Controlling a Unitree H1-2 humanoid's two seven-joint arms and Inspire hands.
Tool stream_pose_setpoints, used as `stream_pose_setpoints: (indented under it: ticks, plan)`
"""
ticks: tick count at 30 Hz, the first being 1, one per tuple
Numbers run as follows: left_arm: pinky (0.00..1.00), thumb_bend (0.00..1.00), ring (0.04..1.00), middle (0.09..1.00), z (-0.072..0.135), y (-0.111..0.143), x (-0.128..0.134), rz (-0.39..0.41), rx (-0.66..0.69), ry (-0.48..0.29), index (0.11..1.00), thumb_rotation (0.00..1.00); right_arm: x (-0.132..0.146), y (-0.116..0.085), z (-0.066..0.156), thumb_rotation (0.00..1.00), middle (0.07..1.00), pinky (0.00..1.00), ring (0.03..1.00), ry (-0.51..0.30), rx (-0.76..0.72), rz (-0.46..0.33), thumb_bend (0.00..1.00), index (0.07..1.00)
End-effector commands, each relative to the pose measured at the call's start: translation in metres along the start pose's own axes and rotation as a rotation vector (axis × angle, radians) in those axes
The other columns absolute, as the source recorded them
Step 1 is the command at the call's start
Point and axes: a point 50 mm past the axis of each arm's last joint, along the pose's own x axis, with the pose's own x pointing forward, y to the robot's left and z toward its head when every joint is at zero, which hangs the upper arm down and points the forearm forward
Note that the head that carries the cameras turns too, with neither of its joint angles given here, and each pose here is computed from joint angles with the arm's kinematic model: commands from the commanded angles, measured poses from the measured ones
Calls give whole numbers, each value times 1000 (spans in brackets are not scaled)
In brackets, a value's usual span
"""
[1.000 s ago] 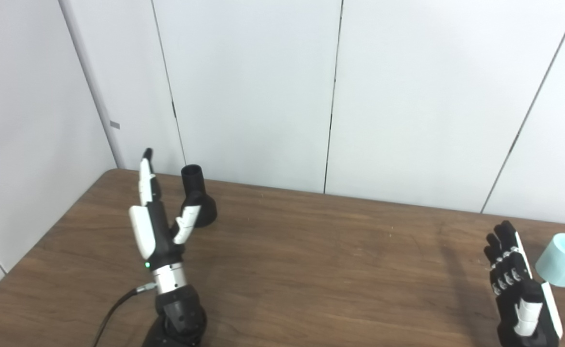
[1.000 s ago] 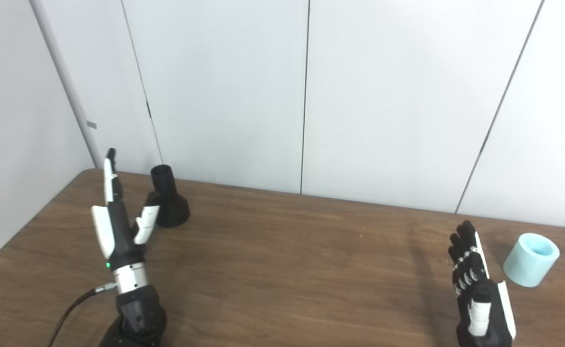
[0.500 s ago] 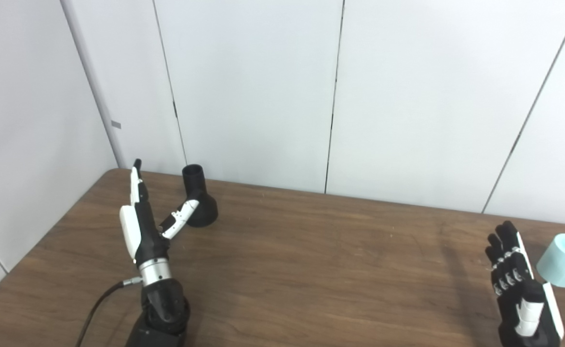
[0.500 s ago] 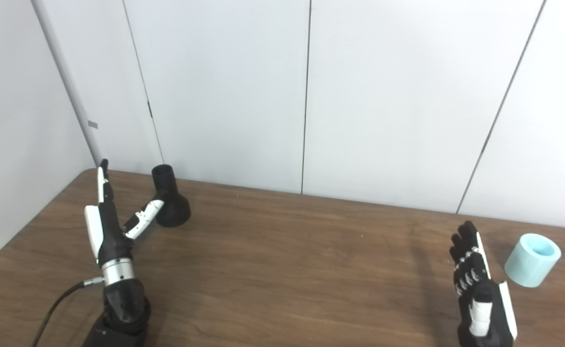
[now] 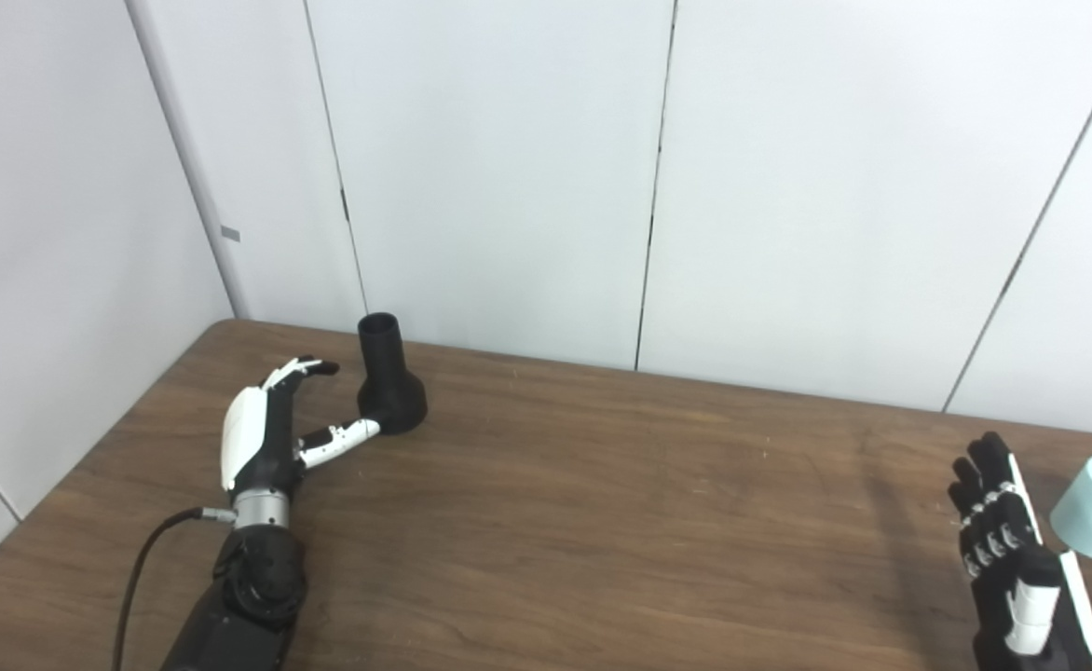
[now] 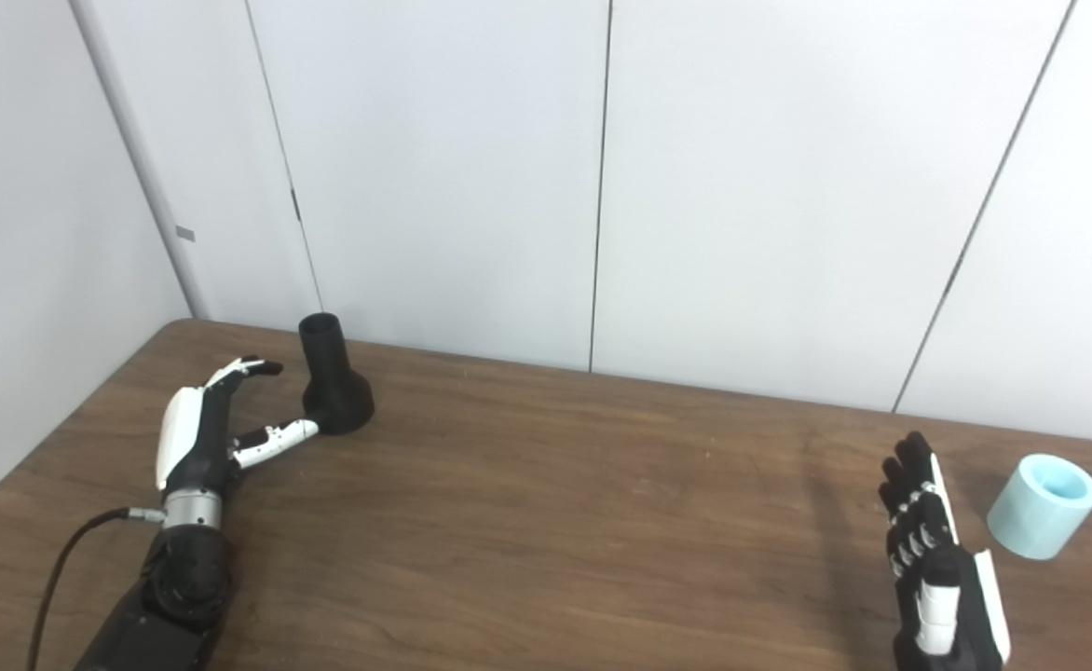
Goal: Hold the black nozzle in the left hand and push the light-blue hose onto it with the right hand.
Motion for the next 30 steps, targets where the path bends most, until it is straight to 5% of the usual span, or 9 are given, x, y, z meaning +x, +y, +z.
stream_pose_setpoints:
  ticks: [1, 30]
  plan:
    - [1000, 1000, 938, 866, 8, 7, 14, 30, 15, -37, 606, 403, -34, -4, -29, 1000, 1000, 1000, 1000, 127, 10, -38, 697, 1000]
    - [1000, 1000, 973, 866, 27, -11, 34, -70, 37, -77, 577, 394, -35, -2, -28, 1000, 1000, 1000, 1000, 118, 11, -41, 679, 1000]
